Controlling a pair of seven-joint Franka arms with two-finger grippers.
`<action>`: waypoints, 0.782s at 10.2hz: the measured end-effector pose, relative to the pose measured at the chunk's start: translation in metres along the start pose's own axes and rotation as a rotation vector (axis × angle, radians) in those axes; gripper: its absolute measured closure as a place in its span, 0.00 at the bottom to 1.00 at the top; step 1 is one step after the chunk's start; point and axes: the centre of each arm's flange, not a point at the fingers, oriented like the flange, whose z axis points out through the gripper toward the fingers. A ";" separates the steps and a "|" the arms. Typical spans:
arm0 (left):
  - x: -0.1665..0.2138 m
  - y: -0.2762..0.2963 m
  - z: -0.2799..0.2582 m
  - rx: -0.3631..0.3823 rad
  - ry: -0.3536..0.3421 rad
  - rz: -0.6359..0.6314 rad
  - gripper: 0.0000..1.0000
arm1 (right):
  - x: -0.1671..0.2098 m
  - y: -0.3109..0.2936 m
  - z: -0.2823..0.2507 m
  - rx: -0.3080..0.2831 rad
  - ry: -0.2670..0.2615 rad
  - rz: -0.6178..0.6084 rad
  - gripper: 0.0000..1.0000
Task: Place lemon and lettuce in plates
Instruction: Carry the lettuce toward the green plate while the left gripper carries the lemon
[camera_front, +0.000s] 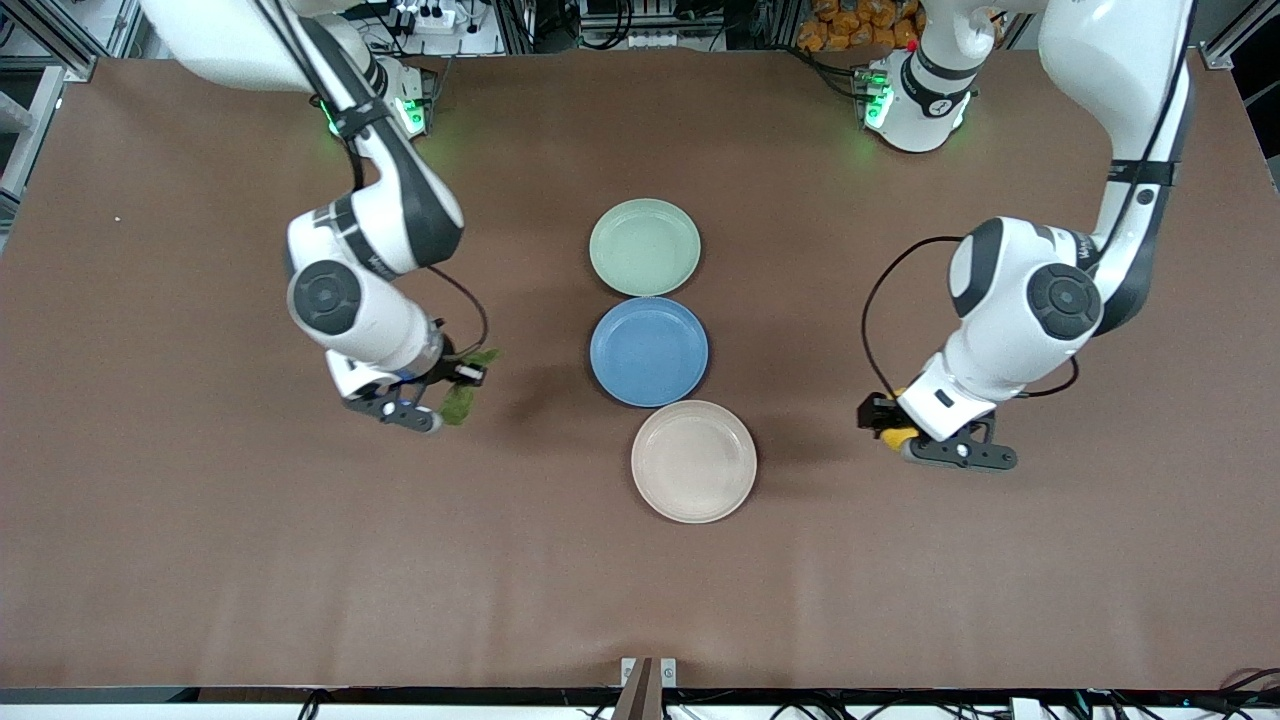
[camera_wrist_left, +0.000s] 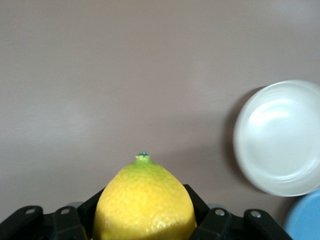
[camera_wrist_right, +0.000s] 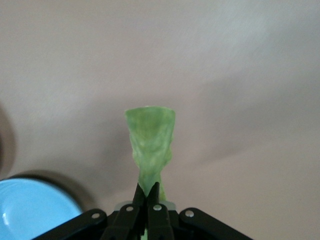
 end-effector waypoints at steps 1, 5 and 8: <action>0.002 0.024 -0.002 -0.024 0.008 -0.034 0.42 | -0.020 -0.018 0.003 -0.008 -0.004 0.021 0.96; 0.012 0.103 0.035 -0.102 -0.019 -0.173 0.42 | -0.118 -0.086 0.021 -0.046 -0.014 0.095 0.96; 0.016 0.133 0.086 -0.134 -0.033 -0.233 0.42 | -0.191 -0.116 0.039 -0.099 -0.022 0.152 0.96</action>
